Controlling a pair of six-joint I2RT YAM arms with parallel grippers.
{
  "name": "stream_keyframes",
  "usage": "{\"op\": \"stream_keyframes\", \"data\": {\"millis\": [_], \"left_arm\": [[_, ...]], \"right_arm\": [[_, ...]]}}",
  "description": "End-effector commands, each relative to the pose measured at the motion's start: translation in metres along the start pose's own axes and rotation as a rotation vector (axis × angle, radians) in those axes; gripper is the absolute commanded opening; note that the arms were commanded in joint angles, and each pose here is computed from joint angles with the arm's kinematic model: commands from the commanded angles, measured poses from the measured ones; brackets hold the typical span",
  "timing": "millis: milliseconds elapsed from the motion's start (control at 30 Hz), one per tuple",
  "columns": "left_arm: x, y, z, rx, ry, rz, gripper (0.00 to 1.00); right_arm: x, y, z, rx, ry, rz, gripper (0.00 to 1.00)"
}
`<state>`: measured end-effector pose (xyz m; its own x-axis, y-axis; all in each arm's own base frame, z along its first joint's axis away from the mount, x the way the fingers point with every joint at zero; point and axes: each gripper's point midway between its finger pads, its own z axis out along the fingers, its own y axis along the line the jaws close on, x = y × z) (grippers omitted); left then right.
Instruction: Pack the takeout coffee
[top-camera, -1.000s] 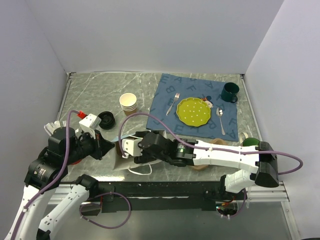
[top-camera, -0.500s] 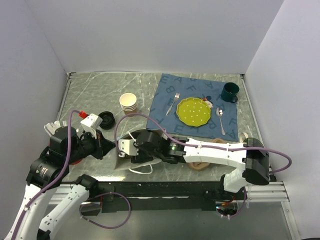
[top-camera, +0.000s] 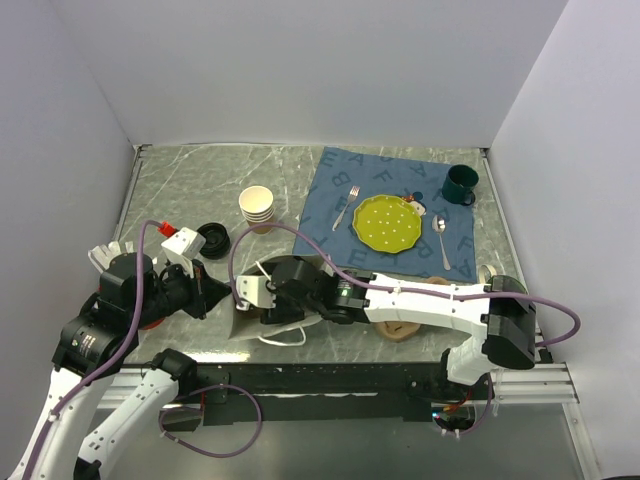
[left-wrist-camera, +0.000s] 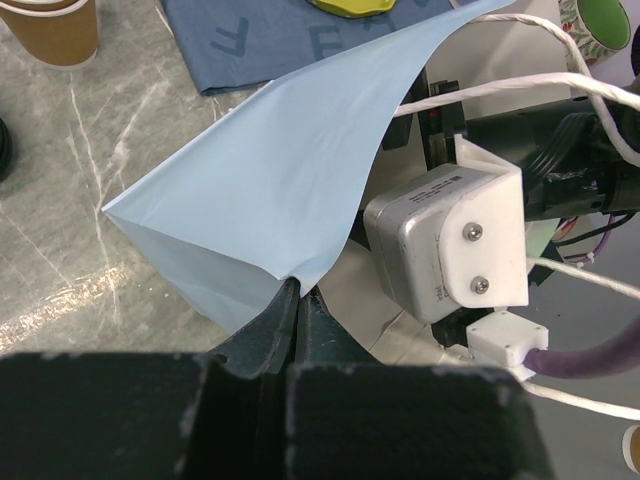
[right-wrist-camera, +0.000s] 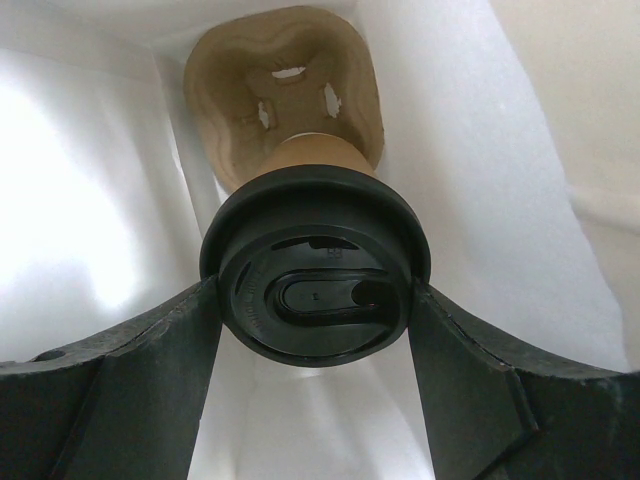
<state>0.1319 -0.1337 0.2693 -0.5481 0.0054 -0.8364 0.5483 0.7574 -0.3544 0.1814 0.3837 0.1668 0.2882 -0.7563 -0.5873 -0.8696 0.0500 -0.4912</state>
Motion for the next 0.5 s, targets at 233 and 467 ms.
{"op": "stream_keyframes", "data": {"millis": [233, 467], "left_arm": [[-0.008, -0.005, 0.001, 0.034, -0.036, 0.023, 0.01], [-0.006, -0.002, 0.003, 0.028, -0.042, 0.035, 0.01]], "right_arm": [[-0.003, 0.003, 0.009, -0.032, 0.0, 0.031, 0.49], [-0.011, -0.023, -0.013, 0.051, -0.001, 0.034, 0.49]]}}
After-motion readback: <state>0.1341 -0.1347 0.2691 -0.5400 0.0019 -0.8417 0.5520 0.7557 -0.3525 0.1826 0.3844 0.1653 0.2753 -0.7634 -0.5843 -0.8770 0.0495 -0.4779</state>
